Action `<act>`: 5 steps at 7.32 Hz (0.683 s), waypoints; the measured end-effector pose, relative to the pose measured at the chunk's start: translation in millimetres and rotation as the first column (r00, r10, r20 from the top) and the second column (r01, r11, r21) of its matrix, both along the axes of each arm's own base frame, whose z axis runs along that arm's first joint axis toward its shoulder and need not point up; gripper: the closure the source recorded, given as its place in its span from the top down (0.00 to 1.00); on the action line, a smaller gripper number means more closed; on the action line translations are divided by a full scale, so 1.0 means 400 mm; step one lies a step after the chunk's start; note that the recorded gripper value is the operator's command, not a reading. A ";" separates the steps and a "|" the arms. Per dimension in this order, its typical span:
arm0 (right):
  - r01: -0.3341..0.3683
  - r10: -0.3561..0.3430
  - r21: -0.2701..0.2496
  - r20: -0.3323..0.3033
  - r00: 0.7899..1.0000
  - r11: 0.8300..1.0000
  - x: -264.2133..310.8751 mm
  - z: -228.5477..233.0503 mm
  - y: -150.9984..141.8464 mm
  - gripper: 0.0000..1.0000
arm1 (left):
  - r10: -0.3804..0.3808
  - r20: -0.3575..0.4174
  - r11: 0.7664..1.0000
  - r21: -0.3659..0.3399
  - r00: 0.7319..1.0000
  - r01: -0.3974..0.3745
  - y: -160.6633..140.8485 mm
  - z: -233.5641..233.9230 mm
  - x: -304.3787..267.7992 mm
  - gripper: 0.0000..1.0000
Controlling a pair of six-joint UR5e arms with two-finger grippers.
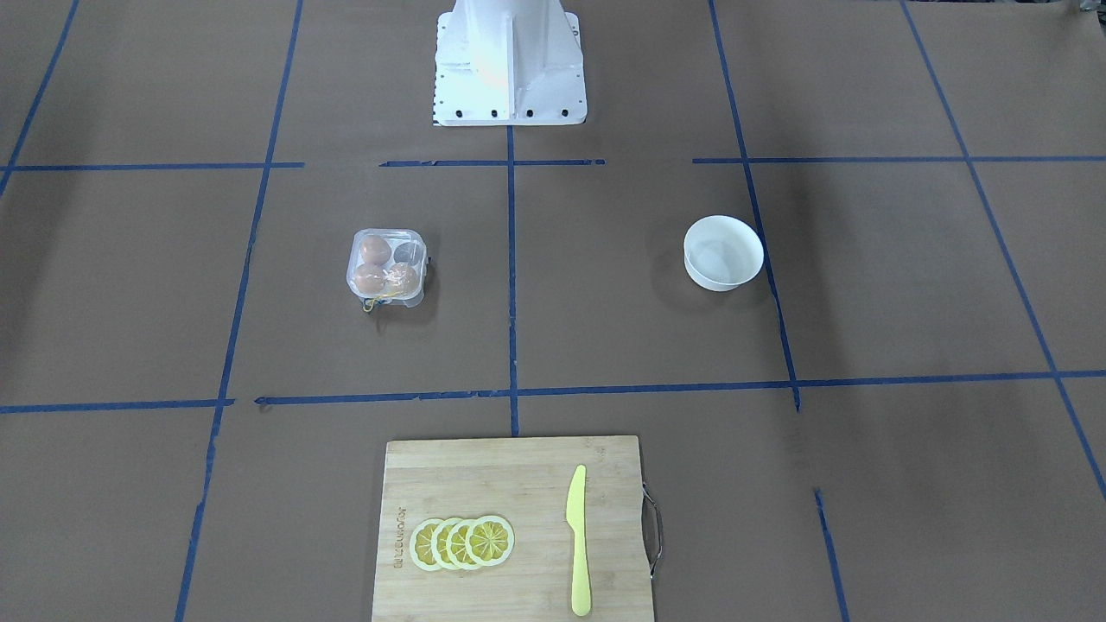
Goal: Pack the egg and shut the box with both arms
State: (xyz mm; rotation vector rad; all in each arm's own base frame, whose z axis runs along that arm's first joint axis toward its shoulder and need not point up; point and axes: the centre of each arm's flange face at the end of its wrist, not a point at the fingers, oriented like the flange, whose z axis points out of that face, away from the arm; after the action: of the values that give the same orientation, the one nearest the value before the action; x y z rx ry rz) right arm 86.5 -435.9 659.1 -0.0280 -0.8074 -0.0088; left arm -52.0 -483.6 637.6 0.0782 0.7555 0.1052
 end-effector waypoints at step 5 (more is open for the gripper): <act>-0.015 0.015 0.003 0.007 1.000 1.000 -0.001 -0.024 -0.002 1.00 | -0.071 -0.011 0.995 0.073 0.997 0.071 -0.017 -0.030 0.000 1.00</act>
State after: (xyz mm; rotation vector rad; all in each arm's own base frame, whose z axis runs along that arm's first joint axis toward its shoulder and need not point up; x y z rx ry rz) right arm 86.2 -436.8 649.5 -0.0188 -0.8142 0.0043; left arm -52.1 -490.6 625.7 0.1757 0.7565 0.0649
